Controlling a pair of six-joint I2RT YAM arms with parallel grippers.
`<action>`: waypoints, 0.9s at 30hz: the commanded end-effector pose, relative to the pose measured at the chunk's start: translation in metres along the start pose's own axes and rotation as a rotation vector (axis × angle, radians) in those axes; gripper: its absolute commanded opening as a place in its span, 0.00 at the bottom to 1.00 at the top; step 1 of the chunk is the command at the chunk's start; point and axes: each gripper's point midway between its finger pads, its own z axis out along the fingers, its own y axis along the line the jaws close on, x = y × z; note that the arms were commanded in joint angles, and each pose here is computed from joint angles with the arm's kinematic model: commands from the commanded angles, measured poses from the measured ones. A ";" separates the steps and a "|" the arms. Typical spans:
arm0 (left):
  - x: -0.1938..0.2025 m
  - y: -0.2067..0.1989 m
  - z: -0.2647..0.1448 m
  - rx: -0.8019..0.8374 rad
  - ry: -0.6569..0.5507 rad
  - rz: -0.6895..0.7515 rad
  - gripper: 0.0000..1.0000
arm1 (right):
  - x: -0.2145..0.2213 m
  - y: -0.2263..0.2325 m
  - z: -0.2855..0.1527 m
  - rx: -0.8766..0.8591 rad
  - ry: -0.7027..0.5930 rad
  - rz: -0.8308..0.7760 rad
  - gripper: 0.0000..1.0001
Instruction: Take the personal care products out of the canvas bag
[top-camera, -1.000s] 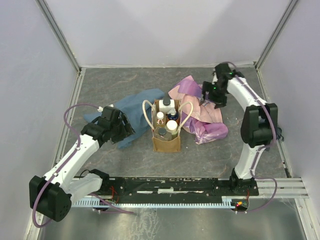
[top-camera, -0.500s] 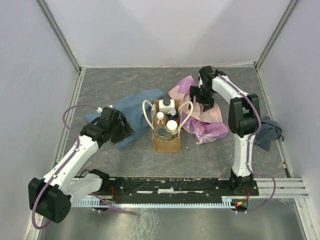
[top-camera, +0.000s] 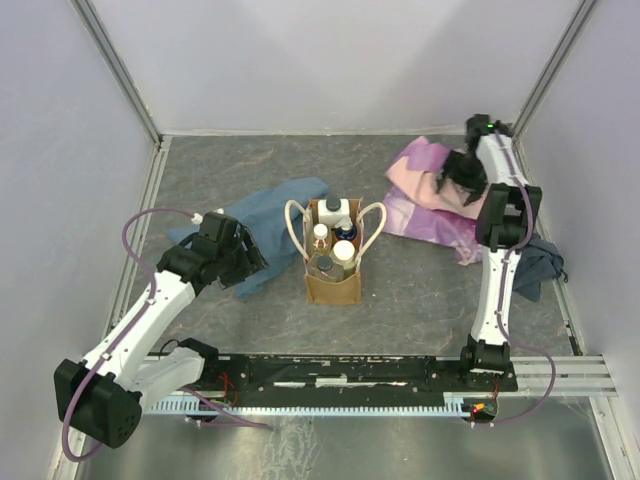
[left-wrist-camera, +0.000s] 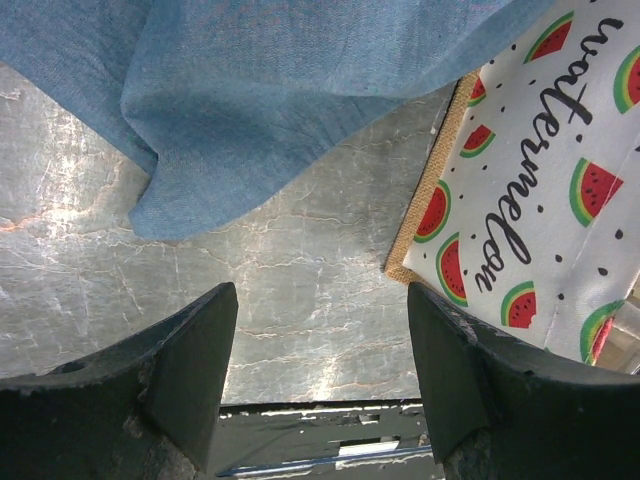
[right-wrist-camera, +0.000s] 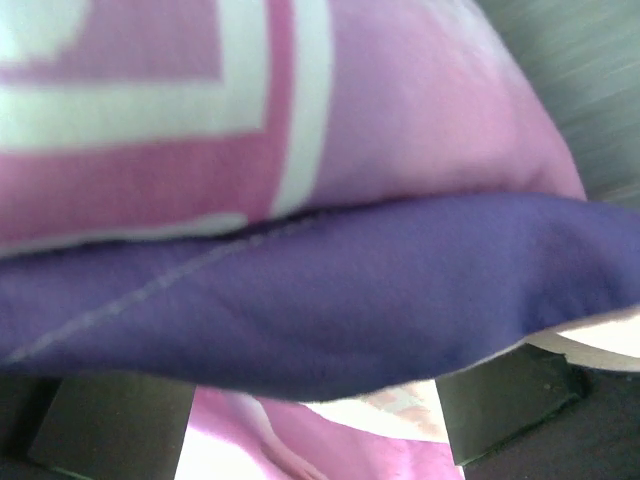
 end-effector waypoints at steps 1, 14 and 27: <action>-0.008 -0.013 -0.006 0.028 -0.009 -0.011 0.76 | -0.068 -0.086 -0.036 0.165 -0.163 0.218 0.89; -0.004 -0.013 -0.001 0.041 -0.004 -0.028 0.75 | -0.063 0.003 -0.176 -0.107 -0.494 -0.037 0.94; -0.007 -0.009 -0.006 0.033 -0.030 -0.031 0.75 | 0.040 0.007 -0.092 -0.106 -0.124 -0.124 0.93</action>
